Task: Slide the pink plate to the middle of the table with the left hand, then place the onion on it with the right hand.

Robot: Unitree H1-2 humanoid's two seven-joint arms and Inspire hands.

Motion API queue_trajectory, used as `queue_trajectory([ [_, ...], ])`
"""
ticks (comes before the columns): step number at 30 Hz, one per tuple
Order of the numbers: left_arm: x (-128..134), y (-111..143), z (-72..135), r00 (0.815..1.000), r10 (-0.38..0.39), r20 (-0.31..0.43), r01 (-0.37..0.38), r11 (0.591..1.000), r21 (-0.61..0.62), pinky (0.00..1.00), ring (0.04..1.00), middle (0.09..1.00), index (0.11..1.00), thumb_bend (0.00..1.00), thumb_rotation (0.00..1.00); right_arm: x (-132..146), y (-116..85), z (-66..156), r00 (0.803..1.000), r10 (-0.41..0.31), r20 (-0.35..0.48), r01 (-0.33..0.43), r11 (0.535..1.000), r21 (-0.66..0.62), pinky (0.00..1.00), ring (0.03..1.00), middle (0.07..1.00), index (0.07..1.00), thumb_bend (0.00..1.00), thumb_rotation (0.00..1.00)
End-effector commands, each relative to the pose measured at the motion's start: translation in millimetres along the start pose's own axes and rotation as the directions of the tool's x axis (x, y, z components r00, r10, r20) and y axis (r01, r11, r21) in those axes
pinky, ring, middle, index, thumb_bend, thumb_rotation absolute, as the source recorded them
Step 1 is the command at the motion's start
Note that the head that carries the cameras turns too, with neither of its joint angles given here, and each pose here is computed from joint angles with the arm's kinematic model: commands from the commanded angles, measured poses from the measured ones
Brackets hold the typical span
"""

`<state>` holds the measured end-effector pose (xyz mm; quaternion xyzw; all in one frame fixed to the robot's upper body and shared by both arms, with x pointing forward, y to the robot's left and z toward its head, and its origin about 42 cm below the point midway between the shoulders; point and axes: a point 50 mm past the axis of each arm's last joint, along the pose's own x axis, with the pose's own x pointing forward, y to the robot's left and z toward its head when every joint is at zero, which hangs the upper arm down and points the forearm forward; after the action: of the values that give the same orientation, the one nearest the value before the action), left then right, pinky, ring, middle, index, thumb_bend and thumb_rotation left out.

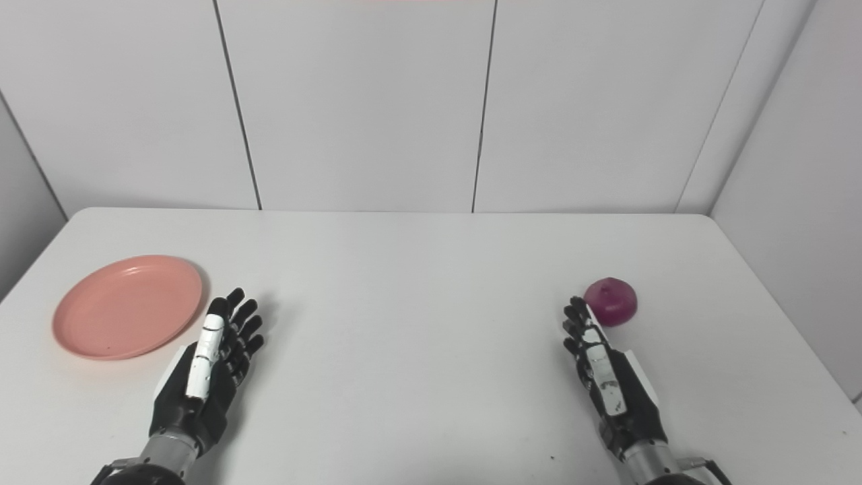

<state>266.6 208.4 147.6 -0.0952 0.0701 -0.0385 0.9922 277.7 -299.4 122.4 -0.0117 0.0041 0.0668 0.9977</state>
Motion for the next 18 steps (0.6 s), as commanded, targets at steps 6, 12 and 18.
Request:
queue_trajectory([
  [6,-6.4,2.2,3.0,1.0,0.001,0.014,-0.001,1.0,0.0,1.0,1.0,1.0,1.0,0.68,0.91,4.2,-0.2,13.4,0.998,0.017,0.062,-0.016,1.0,-0.015,1.0,1.0,0.987,1.0,0.97,1.0],
  [12,-4.9,2.0,1.7,1.0,0.002,0.016,-0.002,1.0,0.002,1.0,1.0,1.0,1.0,0.68,0.91,4.9,-0.3,12.2,0.998,0.021,0.061,-0.02,1.0,-0.014,1.0,1.0,0.989,1.0,0.96,1.0],
  [18,-4.5,1.6,1.3,1.0,-0.001,0.013,0.001,1.0,0.003,1.0,1.0,1.0,1.0,0.67,0.92,5.0,-1.3,11.2,0.998,0.017,0.059,-0.016,1.0,-0.014,1.0,1.0,0.984,1.0,0.96,1.0],
])
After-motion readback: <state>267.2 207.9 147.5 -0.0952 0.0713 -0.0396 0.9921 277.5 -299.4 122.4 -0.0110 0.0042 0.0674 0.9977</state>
